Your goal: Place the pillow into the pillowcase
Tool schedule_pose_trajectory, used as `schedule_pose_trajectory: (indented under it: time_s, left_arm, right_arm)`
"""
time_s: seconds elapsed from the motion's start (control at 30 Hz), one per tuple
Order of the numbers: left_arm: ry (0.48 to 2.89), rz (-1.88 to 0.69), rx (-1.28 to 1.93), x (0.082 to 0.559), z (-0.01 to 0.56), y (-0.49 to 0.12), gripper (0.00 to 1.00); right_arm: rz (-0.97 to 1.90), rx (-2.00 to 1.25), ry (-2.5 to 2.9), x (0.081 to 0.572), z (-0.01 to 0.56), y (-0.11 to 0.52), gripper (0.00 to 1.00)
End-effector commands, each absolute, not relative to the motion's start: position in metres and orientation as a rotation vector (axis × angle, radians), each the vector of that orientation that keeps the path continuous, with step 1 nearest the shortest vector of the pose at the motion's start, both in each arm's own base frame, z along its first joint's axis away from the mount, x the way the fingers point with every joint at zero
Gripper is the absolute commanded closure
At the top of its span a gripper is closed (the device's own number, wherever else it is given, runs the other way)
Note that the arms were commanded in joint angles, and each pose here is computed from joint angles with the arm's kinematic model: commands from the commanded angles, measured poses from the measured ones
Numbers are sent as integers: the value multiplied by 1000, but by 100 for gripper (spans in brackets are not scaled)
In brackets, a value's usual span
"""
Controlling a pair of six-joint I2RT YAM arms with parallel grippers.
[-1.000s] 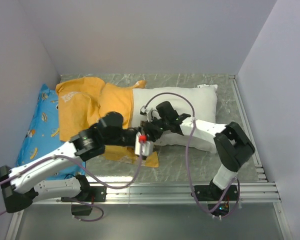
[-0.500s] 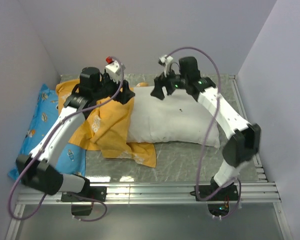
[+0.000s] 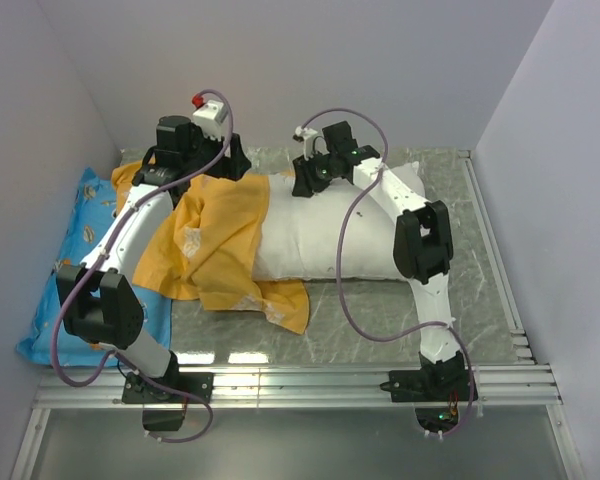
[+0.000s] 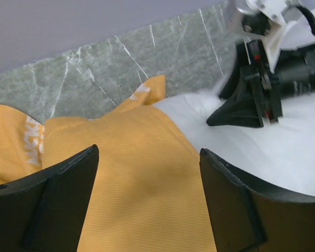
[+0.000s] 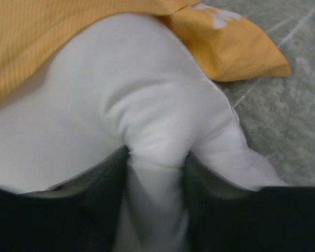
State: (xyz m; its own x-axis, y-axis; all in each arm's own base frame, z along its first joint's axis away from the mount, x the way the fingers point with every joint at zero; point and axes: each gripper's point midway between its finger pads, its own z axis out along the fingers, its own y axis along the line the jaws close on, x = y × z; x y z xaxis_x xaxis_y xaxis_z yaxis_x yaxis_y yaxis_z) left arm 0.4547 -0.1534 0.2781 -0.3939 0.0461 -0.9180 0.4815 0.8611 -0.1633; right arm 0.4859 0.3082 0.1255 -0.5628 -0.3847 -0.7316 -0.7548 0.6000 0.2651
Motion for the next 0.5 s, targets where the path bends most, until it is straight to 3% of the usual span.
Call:
schedule_pose_trajectory:
  time_s: [0.0,0.03,0.17,0.23,0.27,0.3,0.37,0.4,0.47]
  left_arm:
    - [1901,-535,350,464,299,-150,17]
    - [1898,-535,349,464,301,-150,17]
    - [1851,-559,349,461,326,-150,17]
    - [1836,-564,351,458,344,-150,18]
    - [1835,-560,346,457,348,-150,17]
    - [1838,-564,342,454,353,-149,17]
    - [1853,-580,350,447,353,-152,18]
    - [1888,-592,344,442,346,-152,18]
    - [1929,-616,353,432,336,-159,17]
  right_arm:
    - [913,-1079,2331,415,99,306,93]
    - [905,-1074,2276,420,110,309,100]
    - [851,-1080,1990,409,212,310,100]
    - [778,-1192,1886,379,216,318,100]
    - [726,-1239,1779,357,244,319,100]
    - [643,-1296,1823,338,209,310,100]
    - [544,-1423,1632,300,217,322,100]
    - [483,-1479,1680,285,181,311,100]
    - [423,-1572,1635,260,163,316,100]
